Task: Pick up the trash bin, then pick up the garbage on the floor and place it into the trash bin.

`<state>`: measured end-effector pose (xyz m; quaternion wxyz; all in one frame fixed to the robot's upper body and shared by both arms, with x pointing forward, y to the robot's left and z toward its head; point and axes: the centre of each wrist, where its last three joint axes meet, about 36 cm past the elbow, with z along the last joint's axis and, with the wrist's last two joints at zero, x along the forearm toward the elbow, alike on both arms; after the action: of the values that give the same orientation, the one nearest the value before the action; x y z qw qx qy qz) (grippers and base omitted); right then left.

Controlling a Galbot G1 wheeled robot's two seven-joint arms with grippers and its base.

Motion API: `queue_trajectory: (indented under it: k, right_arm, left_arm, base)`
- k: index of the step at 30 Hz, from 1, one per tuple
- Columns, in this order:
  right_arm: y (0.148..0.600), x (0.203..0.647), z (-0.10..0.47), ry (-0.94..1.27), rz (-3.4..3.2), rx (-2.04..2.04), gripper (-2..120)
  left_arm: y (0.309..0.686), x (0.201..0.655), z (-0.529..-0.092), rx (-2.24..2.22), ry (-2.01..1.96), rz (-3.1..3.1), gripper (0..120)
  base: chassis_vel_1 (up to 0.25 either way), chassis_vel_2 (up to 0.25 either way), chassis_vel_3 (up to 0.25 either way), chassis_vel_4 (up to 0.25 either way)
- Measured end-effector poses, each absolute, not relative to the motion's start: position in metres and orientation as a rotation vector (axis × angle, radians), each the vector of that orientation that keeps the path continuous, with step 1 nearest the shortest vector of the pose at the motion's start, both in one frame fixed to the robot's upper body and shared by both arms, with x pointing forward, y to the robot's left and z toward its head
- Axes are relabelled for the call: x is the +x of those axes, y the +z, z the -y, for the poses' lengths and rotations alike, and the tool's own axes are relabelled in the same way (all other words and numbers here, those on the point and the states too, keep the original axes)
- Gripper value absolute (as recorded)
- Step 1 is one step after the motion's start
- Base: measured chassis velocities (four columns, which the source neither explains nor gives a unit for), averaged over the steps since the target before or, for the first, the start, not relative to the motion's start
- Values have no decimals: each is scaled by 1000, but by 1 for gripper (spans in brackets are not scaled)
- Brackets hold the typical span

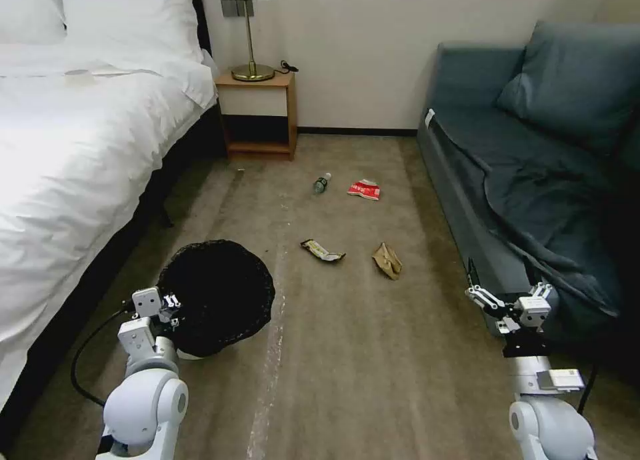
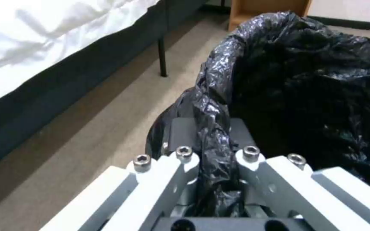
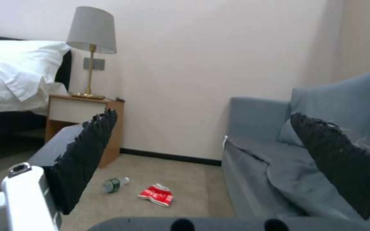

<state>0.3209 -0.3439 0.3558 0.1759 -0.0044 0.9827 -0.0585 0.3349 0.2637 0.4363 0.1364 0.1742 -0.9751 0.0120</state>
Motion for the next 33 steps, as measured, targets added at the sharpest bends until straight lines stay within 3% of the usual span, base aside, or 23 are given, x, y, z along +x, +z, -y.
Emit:
queue_trajectory:
  k: [33]
  right_arm:
    - [356,320,347,-175,-2774,-5,100]
  left_arm:
    - [437,334,-264,497,23,2855,4]
  base:
    - [-135,135,132,-134]
